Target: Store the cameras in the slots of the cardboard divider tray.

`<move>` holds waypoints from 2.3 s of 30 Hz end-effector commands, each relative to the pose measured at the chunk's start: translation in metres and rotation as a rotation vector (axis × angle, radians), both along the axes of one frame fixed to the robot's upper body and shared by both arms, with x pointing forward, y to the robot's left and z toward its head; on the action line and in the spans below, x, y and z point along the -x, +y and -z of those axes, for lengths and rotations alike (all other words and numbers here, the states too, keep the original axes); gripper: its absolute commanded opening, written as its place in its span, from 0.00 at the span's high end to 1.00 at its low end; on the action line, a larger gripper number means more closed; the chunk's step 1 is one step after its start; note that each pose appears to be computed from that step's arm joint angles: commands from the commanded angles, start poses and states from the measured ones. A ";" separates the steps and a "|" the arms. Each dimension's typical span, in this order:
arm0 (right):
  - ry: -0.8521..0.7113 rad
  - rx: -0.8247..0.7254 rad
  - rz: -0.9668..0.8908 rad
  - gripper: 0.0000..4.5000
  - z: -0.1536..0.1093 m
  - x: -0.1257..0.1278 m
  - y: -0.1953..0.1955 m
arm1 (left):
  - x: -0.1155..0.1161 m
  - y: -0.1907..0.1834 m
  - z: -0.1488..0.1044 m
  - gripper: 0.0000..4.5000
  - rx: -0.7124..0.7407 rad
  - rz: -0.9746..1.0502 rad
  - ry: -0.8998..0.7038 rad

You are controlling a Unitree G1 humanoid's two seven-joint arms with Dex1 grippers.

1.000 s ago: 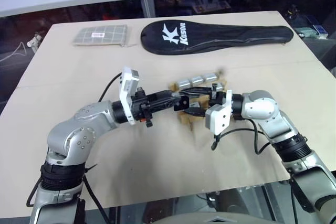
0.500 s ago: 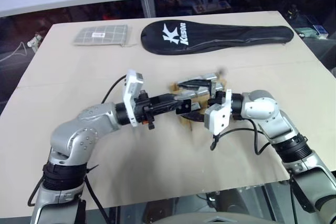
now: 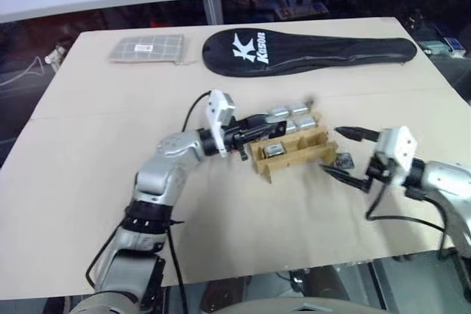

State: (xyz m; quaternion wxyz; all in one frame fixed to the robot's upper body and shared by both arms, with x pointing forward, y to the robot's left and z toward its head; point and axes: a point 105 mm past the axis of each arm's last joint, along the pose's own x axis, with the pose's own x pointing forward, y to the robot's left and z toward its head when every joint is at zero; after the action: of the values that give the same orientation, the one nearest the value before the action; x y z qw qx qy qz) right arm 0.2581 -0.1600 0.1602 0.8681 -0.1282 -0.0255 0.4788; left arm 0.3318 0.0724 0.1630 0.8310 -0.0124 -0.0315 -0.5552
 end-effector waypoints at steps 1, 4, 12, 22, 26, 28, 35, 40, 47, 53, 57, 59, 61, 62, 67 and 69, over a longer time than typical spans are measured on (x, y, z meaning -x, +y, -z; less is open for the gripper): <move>0.084 -0.123 0.029 0.01 -0.004 0.024 -0.021 | 0.001 -0.009 -0.007 0.85 -0.003 0.057 -0.091; 0.146 -0.137 0.092 0.01 0.010 0.042 -0.042 | -0.001 -0.014 0.002 0.85 -0.042 0.065 -0.110; 0.062 -0.165 0.097 0.01 0.024 0.071 -0.074 | -0.005 -0.023 0.006 0.85 -0.043 0.083 -0.142; 0.072 -0.170 0.043 0.01 0.025 0.079 -0.089 | -0.007 -0.031 0.013 0.85 -0.005 0.050 -0.195; 0.066 -0.171 0.049 0.01 0.026 0.076 -0.089 | -0.006 -0.032 0.015 0.85 -0.024 0.059 -0.207; 0.068 -0.171 0.053 0.01 0.027 0.075 -0.088 | -0.001 -0.032 0.021 0.85 -0.052 0.103 -0.217; 0.057 -0.172 0.078 0.01 0.027 0.072 -0.086 | -0.005 -0.030 0.031 0.85 -0.065 0.053 -0.220; 0.045 -0.171 0.093 0.01 0.028 0.073 -0.086 | -0.008 -0.035 0.035 0.85 -0.063 0.049 -0.221; 0.037 -0.168 0.113 0.01 0.028 0.075 -0.088 | -0.009 -0.042 0.039 0.85 -0.063 0.055 -0.215; 0.034 -0.170 0.122 0.01 0.029 0.076 -0.090 | -0.008 -0.042 0.042 0.85 -0.068 0.065 -0.206; 0.028 -0.173 0.123 0.01 0.031 0.075 -0.091 | -0.006 -0.042 0.045 0.85 -0.067 0.087 -0.167; 0.027 -0.174 0.124 0.01 0.031 0.075 -0.091 | -0.005 -0.041 0.046 0.85 -0.069 0.093 -0.153; 0.024 -0.170 0.124 0.01 0.032 0.073 -0.092 | -0.003 -0.040 0.048 0.85 -0.078 0.109 -0.140; 0.022 -0.170 0.124 0.01 0.032 0.072 -0.092 | -0.003 -0.040 0.048 0.85 -0.080 0.107 -0.141; 0.016 -0.167 0.121 0.00 0.032 0.070 -0.092 | -0.008 -0.037 0.046 0.54 -0.084 0.063 -0.155; 0.016 -0.167 0.121 0.00 0.032 0.069 -0.092 | -0.008 -0.037 0.047 0.34 -0.087 0.071 -0.155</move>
State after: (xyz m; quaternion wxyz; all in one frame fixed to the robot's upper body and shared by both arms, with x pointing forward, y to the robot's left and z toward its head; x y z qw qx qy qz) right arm 0.1895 -0.2506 0.1231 0.9044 -0.0393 -0.0405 0.4230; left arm 0.3392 0.0327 0.1182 0.8037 0.0616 -0.0751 -0.5871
